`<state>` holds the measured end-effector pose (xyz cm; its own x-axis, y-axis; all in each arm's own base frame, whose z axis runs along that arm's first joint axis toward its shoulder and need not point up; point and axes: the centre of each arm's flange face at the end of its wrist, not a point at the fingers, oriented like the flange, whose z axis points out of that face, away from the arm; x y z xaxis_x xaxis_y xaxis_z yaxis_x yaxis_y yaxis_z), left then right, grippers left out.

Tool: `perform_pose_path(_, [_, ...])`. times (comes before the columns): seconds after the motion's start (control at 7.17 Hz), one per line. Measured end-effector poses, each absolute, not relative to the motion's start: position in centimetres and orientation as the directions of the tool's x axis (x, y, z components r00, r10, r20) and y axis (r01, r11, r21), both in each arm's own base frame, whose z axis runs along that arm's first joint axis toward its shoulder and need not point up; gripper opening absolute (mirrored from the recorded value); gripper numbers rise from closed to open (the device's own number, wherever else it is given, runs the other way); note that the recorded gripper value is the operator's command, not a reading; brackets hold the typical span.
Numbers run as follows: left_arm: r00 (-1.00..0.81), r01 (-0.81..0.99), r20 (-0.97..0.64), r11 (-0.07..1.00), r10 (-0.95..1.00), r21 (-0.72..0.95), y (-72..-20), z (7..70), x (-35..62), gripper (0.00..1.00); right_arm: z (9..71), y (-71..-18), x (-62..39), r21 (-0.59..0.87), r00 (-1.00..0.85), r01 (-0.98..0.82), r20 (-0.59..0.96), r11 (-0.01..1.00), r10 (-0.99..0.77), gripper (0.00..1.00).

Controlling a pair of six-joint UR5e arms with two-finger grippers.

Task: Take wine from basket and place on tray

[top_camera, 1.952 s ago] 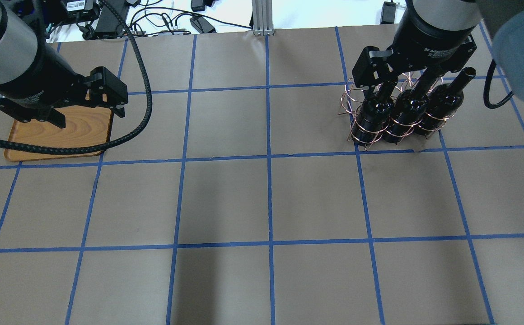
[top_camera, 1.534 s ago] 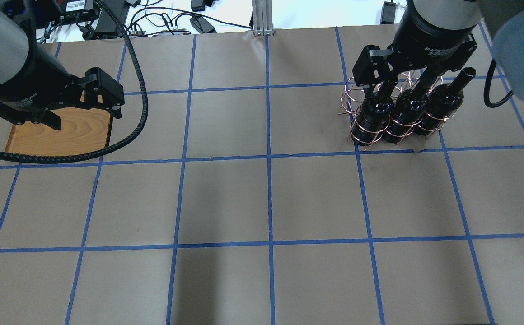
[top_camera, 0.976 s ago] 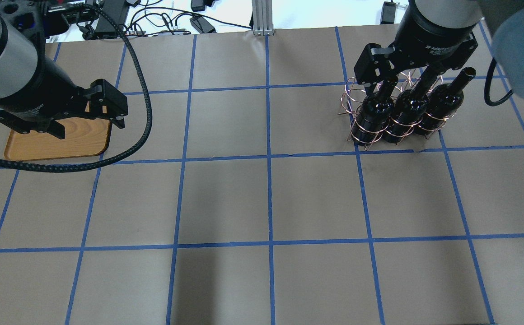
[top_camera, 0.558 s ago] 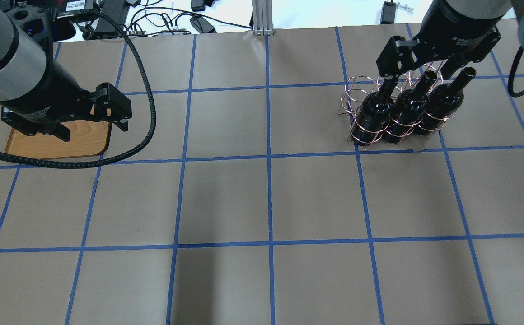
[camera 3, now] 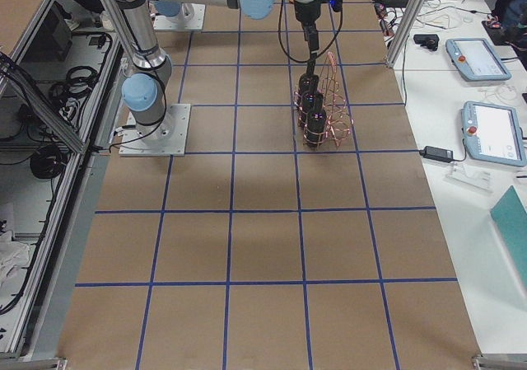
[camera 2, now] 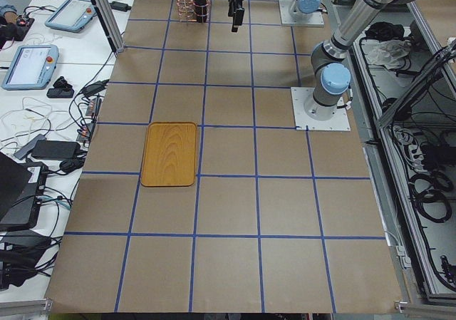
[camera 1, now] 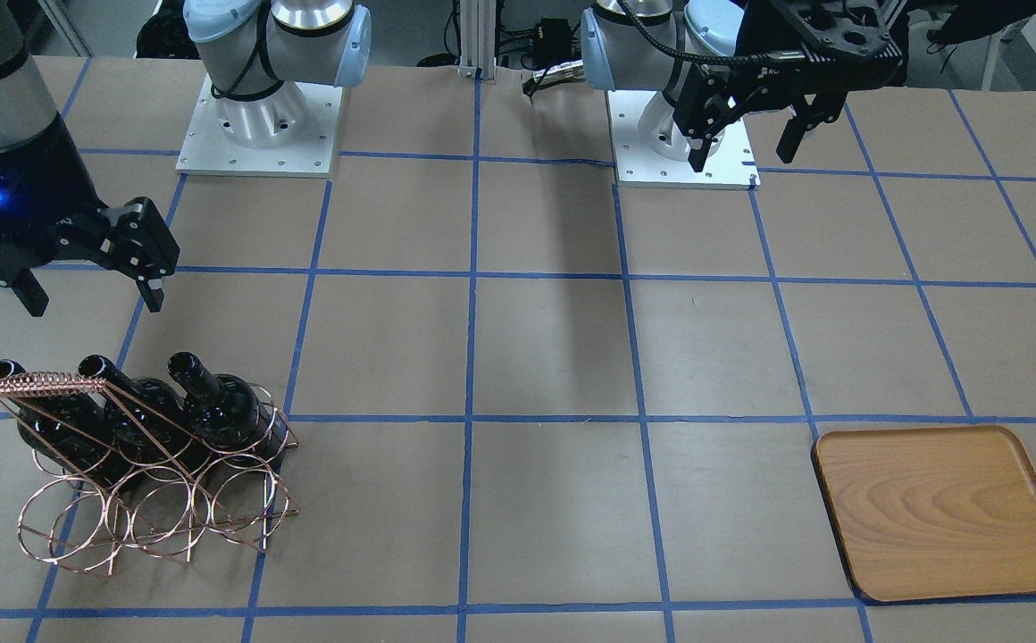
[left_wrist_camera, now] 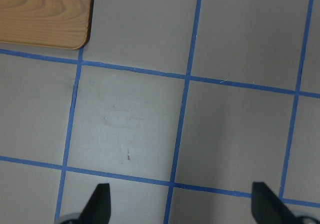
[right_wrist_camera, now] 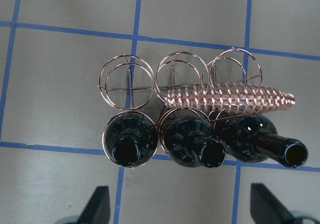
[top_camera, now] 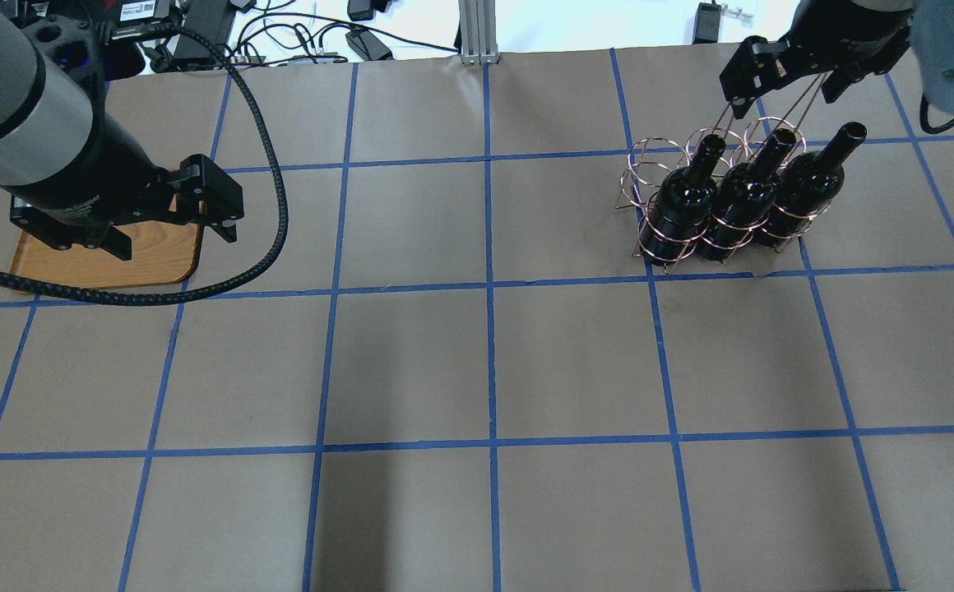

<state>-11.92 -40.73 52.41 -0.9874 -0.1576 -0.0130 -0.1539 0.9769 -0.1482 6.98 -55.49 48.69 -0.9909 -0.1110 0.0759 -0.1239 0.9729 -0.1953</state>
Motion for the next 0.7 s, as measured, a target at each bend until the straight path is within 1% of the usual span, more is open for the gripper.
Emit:
perform_pose_path(0.42, [-0.991,-0.132,-0.014,0.980,-0.136,-0.148,-40.9,52.3,-11.9,1.00,45.2,-57.5,6.6,-0.141,-0.988,-0.147,0.071,0.979,-0.138,0.96])
perform_pose_path(0.7, [-0.991,-0.131,-0.015,0.981,-0.134,-0.147,-40.9,52.3,-11.9,1.00,44.1,-57.9,4.9,-0.115,-0.988,-0.147,0.068,0.982,-0.140,0.95])
